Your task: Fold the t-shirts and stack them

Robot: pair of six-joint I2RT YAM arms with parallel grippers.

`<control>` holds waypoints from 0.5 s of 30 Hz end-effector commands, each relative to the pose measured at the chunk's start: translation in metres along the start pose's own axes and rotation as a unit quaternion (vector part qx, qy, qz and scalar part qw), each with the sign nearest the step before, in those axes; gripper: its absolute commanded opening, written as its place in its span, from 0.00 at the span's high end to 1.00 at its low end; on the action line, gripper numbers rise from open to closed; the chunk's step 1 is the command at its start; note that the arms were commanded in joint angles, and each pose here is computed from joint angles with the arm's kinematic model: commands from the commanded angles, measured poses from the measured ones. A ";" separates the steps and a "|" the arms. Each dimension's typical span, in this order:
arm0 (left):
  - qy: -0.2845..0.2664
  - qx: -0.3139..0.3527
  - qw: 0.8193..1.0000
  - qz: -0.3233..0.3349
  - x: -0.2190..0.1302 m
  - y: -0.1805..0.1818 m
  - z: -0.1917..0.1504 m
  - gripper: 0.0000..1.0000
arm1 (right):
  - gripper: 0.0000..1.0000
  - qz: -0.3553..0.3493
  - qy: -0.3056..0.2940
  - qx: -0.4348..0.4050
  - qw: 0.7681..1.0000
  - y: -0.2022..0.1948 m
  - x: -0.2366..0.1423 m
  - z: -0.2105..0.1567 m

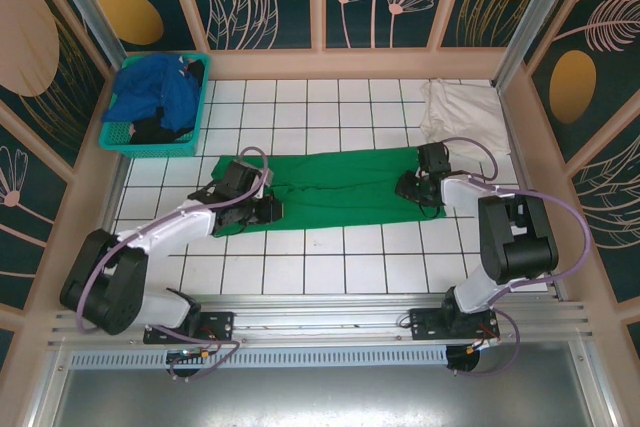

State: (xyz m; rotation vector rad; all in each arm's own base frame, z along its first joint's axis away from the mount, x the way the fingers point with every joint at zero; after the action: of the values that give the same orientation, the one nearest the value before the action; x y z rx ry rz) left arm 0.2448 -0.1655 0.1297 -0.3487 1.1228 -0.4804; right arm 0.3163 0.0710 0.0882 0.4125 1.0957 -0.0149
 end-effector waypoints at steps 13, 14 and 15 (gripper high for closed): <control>-0.090 -0.077 0.984 0.131 0.007 0.032 0.085 0.51 | 0.59 -0.011 -0.055 -0.012 0.998 0.019 -0.004 0.063; -0.083 -0.084 0.984 0.137 0.017 0.038 0.089 0.55 | 0.59 -0.015 -0.055 -0.009 0.998 0.018 -0.002 0.065; -0.073 -0.083 0.985 0.131 0.029 0.037 0.096 0.59 | 0.59 -0.015 -0.054 -0.007 0.998 0.016 0.001 0.067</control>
State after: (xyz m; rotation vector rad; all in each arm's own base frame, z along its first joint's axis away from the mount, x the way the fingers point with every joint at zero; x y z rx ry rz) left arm 0.3310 -0.1529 0.1481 -0.3802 1.0081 -0.2263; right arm 0.3697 0.0729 0.1240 0.4015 0.9861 -0.0127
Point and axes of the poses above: each hand's point on the last joint's axis, 136 mm out from that joint toward the fingers, its own x axis out along the fingers, its own y axis along the line the jaws close on, z = x × y, the point moved 7 cm from there along -x, back along the fingers, and after that the axes turned 1 degree about x, right-handed, at the moved point
